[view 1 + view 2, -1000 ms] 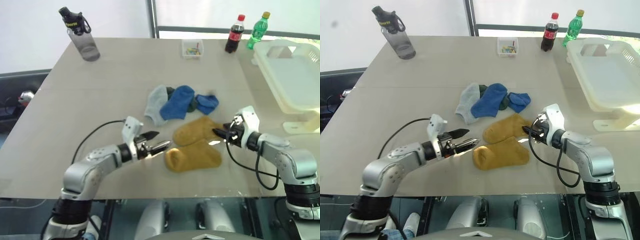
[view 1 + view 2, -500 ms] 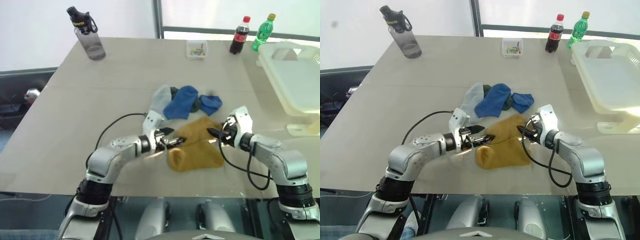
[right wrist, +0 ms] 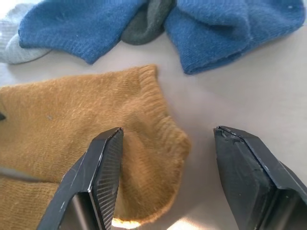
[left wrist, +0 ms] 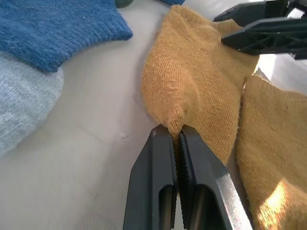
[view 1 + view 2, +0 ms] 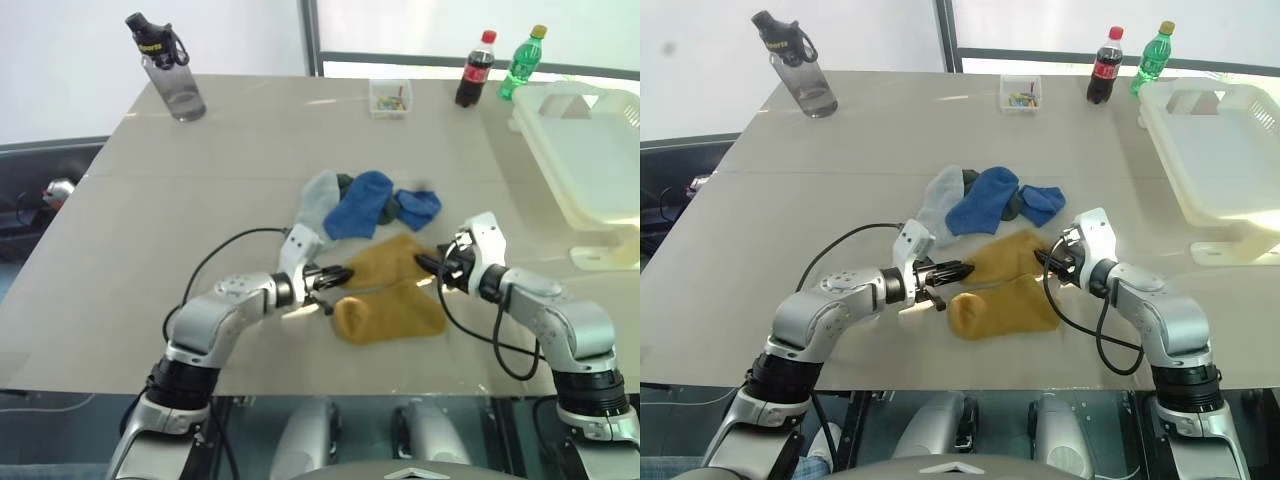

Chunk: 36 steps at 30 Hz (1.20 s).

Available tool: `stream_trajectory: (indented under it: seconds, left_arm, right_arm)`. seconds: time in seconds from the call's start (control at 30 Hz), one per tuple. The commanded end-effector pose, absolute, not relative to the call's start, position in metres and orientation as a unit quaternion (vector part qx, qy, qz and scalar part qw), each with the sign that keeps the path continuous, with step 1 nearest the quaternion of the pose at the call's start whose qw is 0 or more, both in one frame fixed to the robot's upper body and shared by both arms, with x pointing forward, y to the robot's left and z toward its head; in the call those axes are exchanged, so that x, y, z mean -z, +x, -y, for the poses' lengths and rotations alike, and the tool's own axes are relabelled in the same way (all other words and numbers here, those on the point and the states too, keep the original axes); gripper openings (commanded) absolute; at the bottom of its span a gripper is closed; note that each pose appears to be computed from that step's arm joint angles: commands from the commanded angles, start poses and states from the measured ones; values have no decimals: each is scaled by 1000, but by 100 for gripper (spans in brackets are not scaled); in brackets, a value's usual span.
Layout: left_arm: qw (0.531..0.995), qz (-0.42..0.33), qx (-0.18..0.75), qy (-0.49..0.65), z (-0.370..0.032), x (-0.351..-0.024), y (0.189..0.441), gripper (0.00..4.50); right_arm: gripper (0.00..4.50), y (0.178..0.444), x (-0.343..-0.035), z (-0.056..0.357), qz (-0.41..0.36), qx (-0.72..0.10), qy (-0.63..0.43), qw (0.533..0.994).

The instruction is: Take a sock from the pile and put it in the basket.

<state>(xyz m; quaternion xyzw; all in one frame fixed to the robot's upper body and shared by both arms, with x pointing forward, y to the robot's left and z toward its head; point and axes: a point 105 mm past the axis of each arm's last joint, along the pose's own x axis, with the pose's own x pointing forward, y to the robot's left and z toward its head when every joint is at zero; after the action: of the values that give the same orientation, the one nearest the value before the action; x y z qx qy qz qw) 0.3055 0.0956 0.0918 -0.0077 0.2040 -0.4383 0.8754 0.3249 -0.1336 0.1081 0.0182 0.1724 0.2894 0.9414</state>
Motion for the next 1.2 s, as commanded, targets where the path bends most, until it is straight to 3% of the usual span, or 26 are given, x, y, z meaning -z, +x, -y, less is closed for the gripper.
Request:
stream_trajectory:
  seconds: [0.03,0.2,0.37,0.4,0.47,0.5,0.6,1.0,1.2]
  left_arm:
    - [878,-179,444,-5,-96,-108,299,8]
    - [878,-179,443,-12,-95,-108,292,8]
    - [879,-187,438,-15,-95,-101,289,8]
    - [880,-188,437,-14,-96,-101,288,0]
    - [880,-191,435,-15,-97,-100,288,0]
    - [880,-191,434,-16,-97,-99,288,0]
    - [880,-192,433,-15,-98,-99,288,0]
    - [886,-155,437,-17,-101,-116,289,0]
    - [871,-157,464,-26,-101,-131,269,0]
  right_arm:
    - [311,319,-134,134,-137,-299,29,944]
    - [311,310,-133,132,-151,-315,27,937]
    - [311,309,-110,131,-189,-310,19,932]
    - [258,309,-108,130,-192,-309,21,931]
    - [195,312,-107,130,-193,-306,25,932]
    - [129,313,-107,130,-193,-306,25,932]
    - [6,314,-109,127,-190,-311,27,931]
    - [6,309,-135,127,-154,-337,49,928]
    - [6,295,-149,135,-153,-349,65,922]
